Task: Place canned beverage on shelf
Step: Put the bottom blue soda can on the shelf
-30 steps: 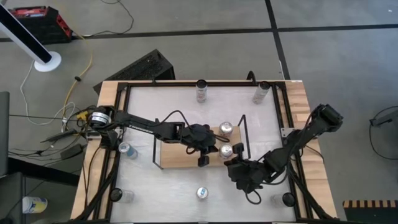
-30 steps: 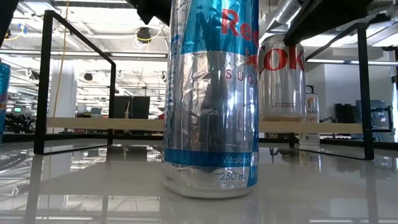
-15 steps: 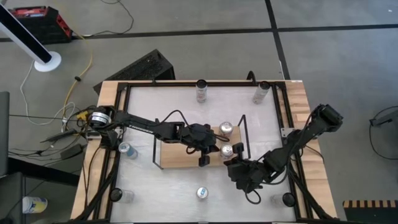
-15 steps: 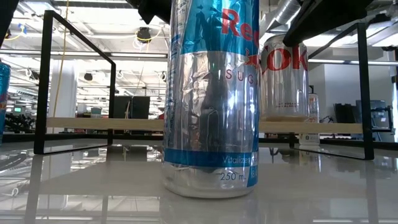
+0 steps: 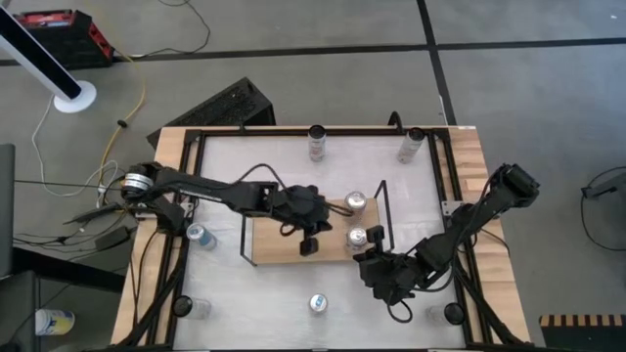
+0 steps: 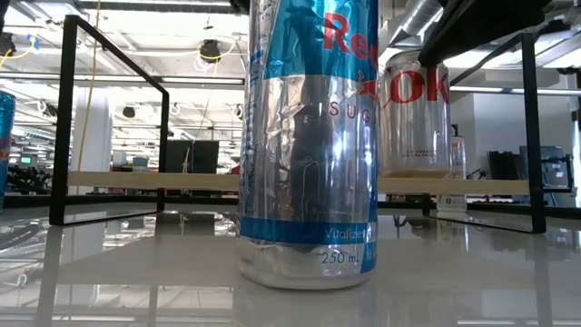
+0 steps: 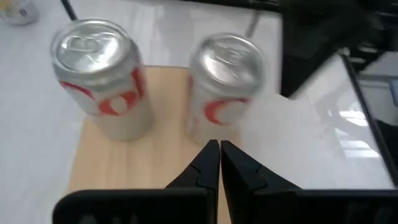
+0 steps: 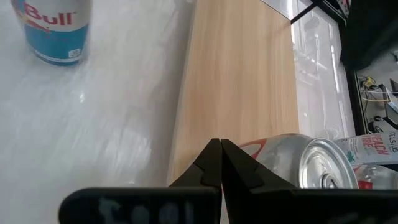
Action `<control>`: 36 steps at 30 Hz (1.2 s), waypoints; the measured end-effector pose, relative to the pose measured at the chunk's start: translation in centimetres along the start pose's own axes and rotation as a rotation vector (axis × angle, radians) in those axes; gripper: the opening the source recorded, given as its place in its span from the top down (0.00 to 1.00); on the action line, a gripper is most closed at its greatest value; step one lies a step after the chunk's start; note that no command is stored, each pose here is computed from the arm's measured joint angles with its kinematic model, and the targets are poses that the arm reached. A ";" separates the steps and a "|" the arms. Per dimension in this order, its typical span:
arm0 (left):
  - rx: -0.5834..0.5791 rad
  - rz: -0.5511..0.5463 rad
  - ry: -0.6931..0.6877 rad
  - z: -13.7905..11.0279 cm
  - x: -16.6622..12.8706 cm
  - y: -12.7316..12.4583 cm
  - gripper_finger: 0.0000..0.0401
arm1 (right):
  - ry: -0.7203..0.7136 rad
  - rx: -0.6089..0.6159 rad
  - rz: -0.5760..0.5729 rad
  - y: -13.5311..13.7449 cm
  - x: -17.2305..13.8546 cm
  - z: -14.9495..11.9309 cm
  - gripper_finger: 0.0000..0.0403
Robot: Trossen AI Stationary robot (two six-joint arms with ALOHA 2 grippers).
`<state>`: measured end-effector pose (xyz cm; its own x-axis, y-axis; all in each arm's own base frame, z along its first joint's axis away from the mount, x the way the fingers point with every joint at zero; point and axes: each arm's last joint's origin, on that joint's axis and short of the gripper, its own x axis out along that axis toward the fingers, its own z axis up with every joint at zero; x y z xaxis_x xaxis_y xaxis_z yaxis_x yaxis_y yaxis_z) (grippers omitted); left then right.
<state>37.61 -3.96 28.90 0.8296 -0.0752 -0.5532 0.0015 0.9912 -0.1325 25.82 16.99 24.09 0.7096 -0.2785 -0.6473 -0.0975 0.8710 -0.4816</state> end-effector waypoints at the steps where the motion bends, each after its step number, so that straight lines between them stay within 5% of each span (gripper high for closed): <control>1: 0.003 -0.012 0.009 0.1 -0.7 -0.6 1.00 | 0.000 0.004 0.000 0.0 0.0 0.0 0.94; 10: 0.104 -0.142 -0.008 -0.3 -6.6 -8.0 1.00 | -0.004 0.036 0.000 0.0 0.0 0.0 0.94; 20: 0.325 -0.296 -0.026 -3.5 -5.9 -15.6 1.00 | -0.050 0.033 0.003 0.0 0.1 0.6 0.94; 27: 0.436 -0.222 -0.006 -4.9 -4.2 -16.4 0.90 | -0.054 0.016 0.000 -0.2 0.2 0.7 0.94; 36: 0.423 -0.210 -0.094 -3.8 -4.2 -16.3 0.59 | -0.045 0.004 -0.001 -0.2 0.2 0.6 0.94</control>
<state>31.98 -20.17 30.20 0.8341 -0.2874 -0.4708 0.3850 0.9146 0.1237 26.39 17.01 24.40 0.7403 -0.2607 -0.6196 -0.0944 0.8723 -0.4798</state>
